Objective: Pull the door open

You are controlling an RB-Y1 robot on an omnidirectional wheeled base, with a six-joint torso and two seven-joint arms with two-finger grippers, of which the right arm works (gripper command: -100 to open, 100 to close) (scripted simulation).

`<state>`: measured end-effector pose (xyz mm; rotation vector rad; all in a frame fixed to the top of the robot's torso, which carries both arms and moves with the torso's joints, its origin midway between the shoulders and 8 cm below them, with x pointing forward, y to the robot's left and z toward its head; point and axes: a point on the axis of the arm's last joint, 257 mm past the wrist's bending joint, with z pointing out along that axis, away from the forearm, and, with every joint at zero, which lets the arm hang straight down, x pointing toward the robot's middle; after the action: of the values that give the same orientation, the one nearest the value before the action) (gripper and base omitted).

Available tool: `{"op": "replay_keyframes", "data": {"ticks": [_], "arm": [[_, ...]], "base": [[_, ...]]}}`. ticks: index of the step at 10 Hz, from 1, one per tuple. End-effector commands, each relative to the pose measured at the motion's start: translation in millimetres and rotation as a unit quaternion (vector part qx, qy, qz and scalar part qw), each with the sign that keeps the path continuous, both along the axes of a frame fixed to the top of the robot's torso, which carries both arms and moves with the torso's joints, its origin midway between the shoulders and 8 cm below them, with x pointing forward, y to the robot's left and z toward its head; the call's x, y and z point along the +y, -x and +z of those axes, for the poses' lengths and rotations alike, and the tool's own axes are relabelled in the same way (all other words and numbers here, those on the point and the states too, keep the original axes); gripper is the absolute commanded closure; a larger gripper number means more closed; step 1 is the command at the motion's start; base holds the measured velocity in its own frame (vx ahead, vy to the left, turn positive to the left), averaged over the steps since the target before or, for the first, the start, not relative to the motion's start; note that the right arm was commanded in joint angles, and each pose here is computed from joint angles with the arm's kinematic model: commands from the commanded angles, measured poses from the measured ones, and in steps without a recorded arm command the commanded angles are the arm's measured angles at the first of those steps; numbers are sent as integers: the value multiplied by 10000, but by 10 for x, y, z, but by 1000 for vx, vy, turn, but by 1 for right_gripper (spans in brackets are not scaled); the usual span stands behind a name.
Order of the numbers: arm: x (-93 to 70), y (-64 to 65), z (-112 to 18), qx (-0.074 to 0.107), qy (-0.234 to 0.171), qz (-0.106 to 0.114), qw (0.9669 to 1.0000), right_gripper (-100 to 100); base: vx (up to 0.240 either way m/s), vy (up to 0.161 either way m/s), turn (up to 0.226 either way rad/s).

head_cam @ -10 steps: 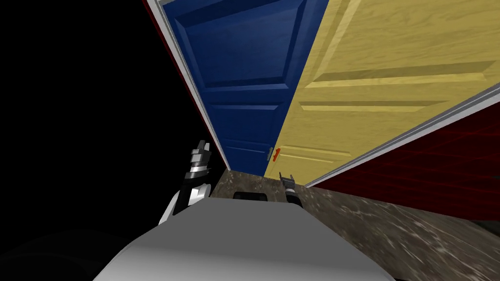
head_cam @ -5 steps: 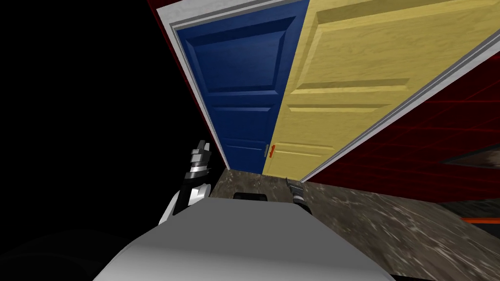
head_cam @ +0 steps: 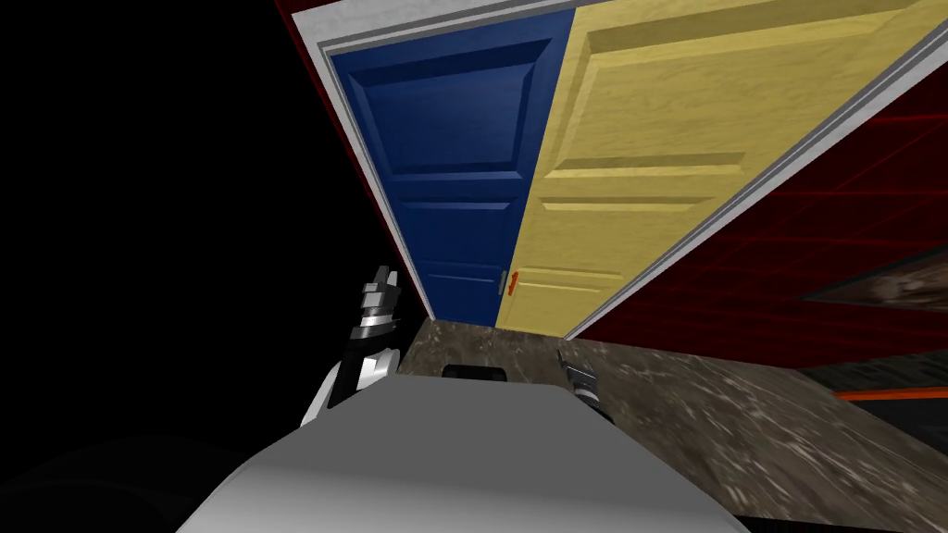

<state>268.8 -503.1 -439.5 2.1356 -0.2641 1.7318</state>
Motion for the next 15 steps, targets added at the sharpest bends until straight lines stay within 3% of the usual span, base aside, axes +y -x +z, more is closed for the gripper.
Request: {"op": "replay_keyframes", "data": {"ticks": [1,2,3,5,9,10,15], "arm": [[-138,93,-41,81,41,-106,9999,-100],[-261,186,-40,130,82,-214,9997,-100],[-323,188,-18,103,89,-273,9995,-100],[-285,94,11,16,57,-245,9997,-100],[-41,-262,106,-275,-77,-44,9996,-100],[-41,-262,106,-275,-77,-44,9996,-100],[443,-829,311,-749,-297,350,9961,-100]], "base": [[-38,-19,-22],[4,-15,25],[123,-9,120],[175,-16,97],[182,-14,115],[127,-6,42],[172,-13,122]]}}
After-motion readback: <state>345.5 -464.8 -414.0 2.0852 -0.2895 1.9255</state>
